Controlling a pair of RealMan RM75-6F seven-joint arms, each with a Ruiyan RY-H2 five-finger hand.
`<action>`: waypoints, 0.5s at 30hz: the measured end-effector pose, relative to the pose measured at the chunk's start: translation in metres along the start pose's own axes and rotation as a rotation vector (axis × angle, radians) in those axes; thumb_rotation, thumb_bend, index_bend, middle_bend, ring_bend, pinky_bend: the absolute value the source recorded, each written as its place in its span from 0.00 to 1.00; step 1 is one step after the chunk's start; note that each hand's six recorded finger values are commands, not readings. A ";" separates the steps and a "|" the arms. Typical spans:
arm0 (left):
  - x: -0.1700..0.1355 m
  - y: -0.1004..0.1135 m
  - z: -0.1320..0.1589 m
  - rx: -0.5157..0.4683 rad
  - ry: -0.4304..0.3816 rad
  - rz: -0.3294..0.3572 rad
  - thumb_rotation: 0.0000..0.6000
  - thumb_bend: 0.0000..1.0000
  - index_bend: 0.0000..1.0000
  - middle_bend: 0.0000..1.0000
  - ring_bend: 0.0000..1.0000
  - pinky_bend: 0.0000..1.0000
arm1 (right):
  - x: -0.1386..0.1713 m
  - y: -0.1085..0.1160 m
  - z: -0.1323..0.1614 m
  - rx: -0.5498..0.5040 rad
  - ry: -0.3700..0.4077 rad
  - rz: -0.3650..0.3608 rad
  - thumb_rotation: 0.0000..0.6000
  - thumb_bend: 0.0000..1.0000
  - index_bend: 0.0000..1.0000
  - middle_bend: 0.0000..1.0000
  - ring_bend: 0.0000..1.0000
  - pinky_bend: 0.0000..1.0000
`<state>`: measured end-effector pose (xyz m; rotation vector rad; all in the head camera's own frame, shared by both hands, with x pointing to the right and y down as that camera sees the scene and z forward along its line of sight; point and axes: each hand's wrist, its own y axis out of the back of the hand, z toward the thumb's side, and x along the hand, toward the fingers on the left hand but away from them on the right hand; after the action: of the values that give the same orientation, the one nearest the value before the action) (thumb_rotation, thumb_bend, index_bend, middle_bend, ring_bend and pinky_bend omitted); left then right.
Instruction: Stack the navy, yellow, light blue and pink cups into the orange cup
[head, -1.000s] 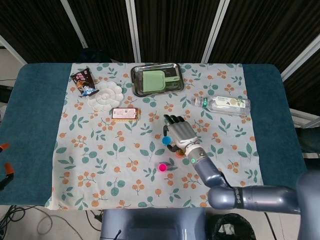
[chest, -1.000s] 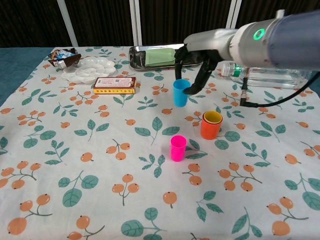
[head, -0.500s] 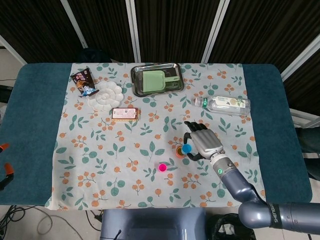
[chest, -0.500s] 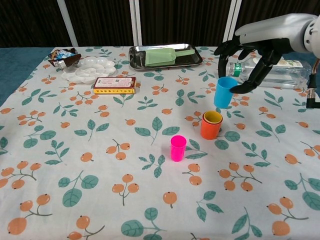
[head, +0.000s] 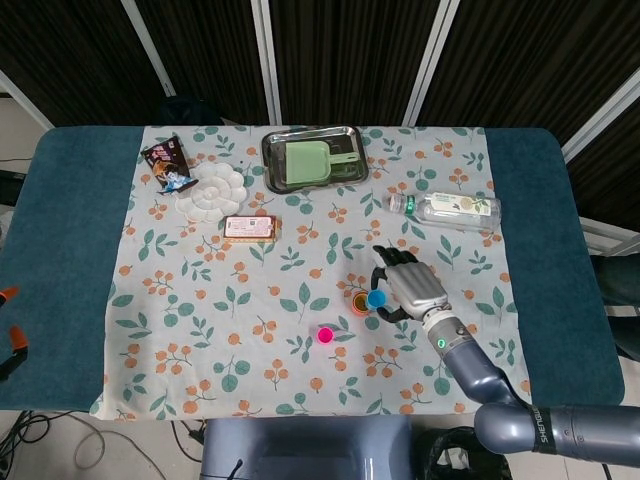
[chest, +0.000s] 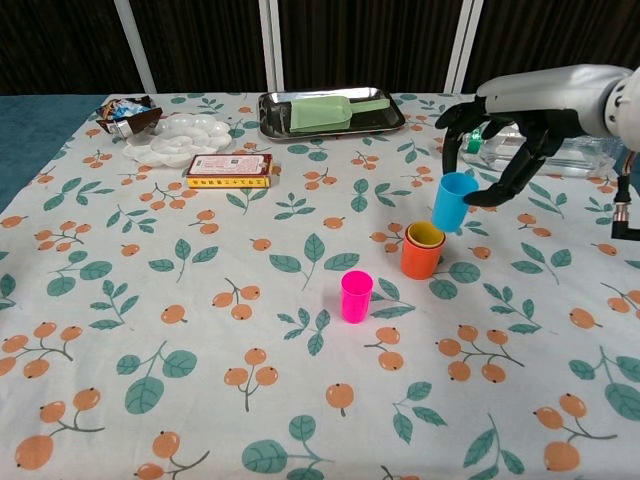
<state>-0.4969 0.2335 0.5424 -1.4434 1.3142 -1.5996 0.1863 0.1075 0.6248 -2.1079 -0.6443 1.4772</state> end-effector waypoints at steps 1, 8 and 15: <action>0.000 0.000 0.000 0.001 -0.001 0.000 1.00 0.61 0.21 0.08 0.00 0.00 | -0.001 -0.001 0.000 -0.001 -0.001 0.002 1.00 0.46 0.51 0.00 0.04 0.11; 0.000 -0.001 0.000 0.001 -0.001 -0.004 1.00 0.61 0.21 0.08 0.00 0.00 | -0.006 -0.008 0.002 -0.008 0.007 0.015 1.00 0.46 0.51 0.00 0.04 0.11; 0.000 -0.001 0.000 0.001 -0.001 -0.003 1.00 0.61 0.21 0.08 0.00 0.00 | -0.011 -0.012 0.007 -0.014 0.015 0.021 1.00 0.46 0.51 0.00 0.04 0.11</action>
<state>-0.4963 0.2339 0.5432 -1.4463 1.3112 -1.6017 0.1757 0.1108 0.6378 -2.1402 -0.6302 1.4715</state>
